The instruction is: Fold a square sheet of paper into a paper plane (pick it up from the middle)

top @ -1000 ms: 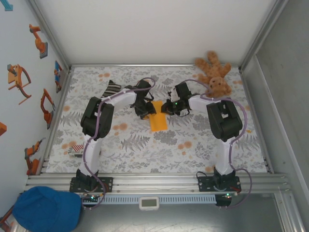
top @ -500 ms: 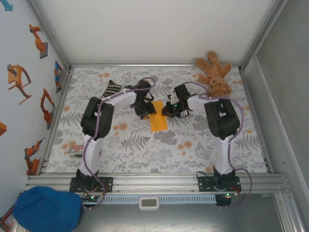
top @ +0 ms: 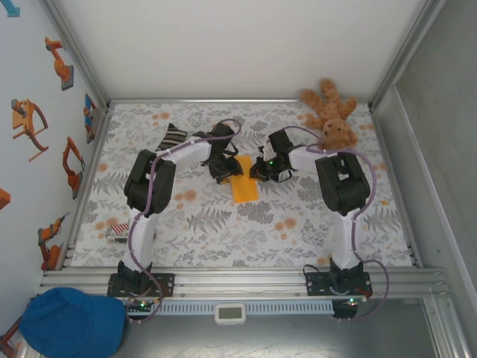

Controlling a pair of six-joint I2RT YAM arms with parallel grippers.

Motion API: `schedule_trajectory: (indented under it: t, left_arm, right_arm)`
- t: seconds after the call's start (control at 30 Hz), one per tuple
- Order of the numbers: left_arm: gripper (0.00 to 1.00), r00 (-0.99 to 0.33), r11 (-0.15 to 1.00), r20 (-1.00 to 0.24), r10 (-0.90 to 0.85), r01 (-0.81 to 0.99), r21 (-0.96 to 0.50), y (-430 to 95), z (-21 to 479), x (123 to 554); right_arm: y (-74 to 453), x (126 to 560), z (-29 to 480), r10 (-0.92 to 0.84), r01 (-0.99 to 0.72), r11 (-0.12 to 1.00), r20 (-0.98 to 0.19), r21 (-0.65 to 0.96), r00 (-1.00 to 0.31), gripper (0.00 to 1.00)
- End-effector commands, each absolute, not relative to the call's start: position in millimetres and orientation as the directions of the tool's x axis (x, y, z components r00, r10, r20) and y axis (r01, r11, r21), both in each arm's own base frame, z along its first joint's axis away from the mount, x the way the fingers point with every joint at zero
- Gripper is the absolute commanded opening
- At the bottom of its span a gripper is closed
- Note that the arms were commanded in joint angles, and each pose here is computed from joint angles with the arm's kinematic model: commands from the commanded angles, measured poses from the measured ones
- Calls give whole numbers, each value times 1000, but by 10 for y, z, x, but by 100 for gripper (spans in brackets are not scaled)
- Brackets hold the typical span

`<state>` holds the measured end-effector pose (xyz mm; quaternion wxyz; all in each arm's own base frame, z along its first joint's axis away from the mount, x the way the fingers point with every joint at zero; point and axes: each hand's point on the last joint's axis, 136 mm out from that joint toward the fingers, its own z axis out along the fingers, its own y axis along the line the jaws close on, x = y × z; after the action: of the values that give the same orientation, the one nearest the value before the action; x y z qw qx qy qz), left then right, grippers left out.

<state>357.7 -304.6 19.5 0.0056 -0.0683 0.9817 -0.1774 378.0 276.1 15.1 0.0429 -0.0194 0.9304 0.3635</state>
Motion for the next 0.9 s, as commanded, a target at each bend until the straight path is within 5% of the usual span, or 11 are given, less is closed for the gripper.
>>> schedule_trajectory:
  t: [0.0,0.2,0.43,0.63,0.87]
  left_arm:
    - [50,-985,971,-37,-167,-158,-179,-2541,99,3607]
    - [48,-965,934,-164,-204,-141,-329,-2541,665,3796]
    - [35,-981,750,-154,-121,11,-661,-3311,990,3772]
    - [20,-994,679,-50,-99,-31,-734,-3650,786,3748]
    - [9,-996,743,26,-88,-83,-665,-3605,436,3652]
  right_arm:
    - [2364,3393,-515,24,64,877,89,476,-996,0]
    - [2278,3322,-605,45,92,894,116,438,-992,0]
    - [2253,3312,-660,55,97,898,109,430,-993,0]
    - [2236,3340,-662,61,96,902,96,420,-994,0]
    - [2217,3340,-683,72,106,907,99,407,-993,0]
